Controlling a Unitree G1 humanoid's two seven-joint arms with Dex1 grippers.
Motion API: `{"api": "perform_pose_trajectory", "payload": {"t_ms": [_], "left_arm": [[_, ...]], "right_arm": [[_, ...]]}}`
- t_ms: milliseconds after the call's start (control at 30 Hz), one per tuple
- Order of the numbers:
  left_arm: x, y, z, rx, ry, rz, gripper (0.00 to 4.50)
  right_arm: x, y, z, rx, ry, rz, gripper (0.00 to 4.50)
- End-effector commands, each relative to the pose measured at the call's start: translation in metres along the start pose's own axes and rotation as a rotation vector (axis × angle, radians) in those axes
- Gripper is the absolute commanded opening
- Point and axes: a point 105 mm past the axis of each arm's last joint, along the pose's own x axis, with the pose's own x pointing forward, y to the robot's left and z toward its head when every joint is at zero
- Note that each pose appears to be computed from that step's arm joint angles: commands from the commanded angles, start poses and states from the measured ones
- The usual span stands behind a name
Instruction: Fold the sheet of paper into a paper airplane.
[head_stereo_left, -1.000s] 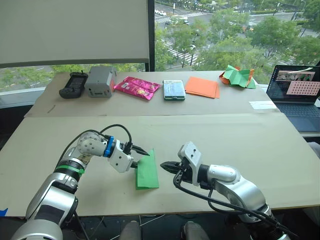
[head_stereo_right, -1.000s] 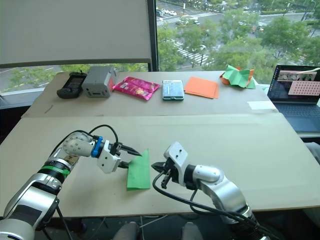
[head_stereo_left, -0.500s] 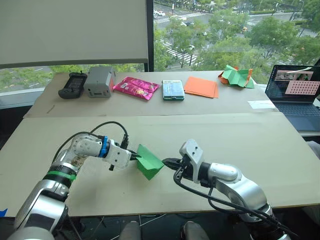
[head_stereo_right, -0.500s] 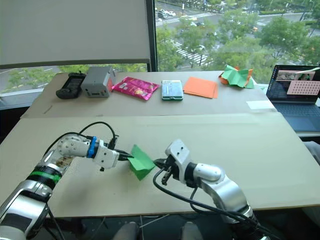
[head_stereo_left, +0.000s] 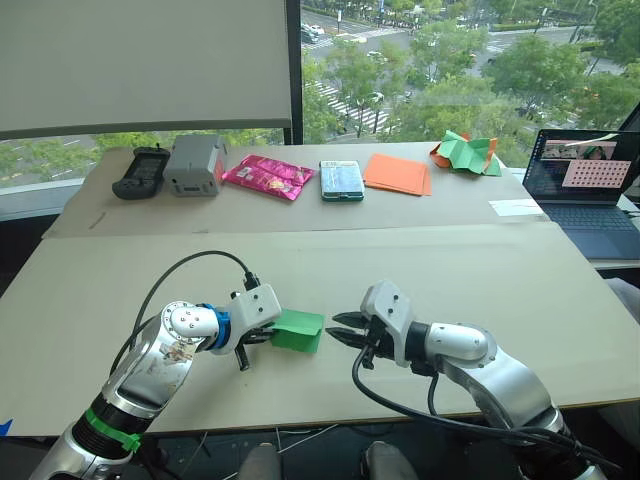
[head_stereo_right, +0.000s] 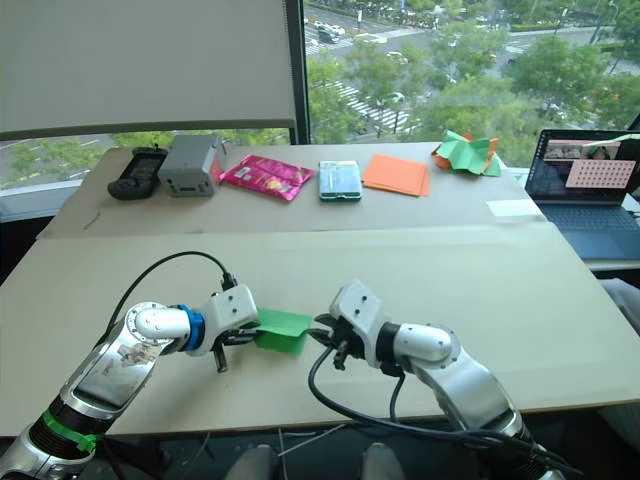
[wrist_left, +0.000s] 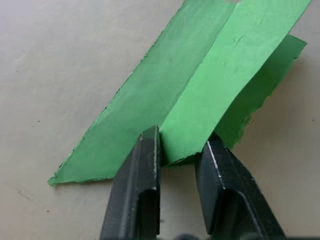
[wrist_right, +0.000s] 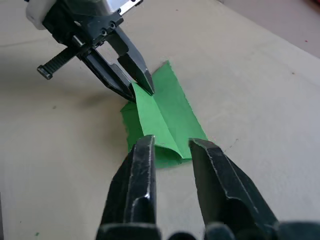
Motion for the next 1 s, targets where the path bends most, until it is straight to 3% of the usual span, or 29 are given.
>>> {"api": "perform_pose_trajectory", "payload": {"t_ms": [33, 67, 167, 267, 367, 567, 700, 967, 1000], "left_arm": [[-0.009, -0.003, 0.011, 0.013, -0.044, -0.017, 2.53], [-0.012, -0.004, 0.013, -0.004, -0.058, -0.028, 2.85], [-0.021, 0.001, 0.023, -0.069, -0.112, -0.034, 2.86], [-0.032, 0.003, 0.026, -0.101, -0.139, -0.055, 2.86], [-0.045, 0.001, 0.018, -0.036, -0.127, -0.086, 2.86], [-0.069, 0.012, 0.011, -0.077, -0.193, -0.102, 2.86], [-0.078, 0.030, -0.002, -0.112, -0.217, -0.068, 2.86], [-0.074, 0.051, -0.011, -0.219, -0.322, -0.072, 2.86], [-0.071, 0.054, -0.012, -0.231, -0.335, -0.076, 2.59]], "right_arm": [[0.003, -0.001, 0.013, -0.132, -0.041, 0.021, 2.99], [0.005, -0.002, 0.013, -0.160, -0.036, 0.024, 3.31], [0.013, 0.001, 0.011, -0.239, -0.037, 0.051, 4.31], [0.023, 0.003, 0.008, -0.329, -0.035, 0.065, 4.31], [0.033, -0.001, 0.001, -0.429, -0.019, 0.061, 4.31], [0.041, 0.000, -0.005, -0.463, -0.021, 0.050, 4.31], [0.043, -0.004, -0.002, -0.478, -0.048, 0.019, 3.21], [0.047, -0.004, -0.006, -0.451, -0.049, 0.034, 0.36], [0.048, -0.005, -0.008, -0.448, -0.046, 0.034, 0.02]]}}
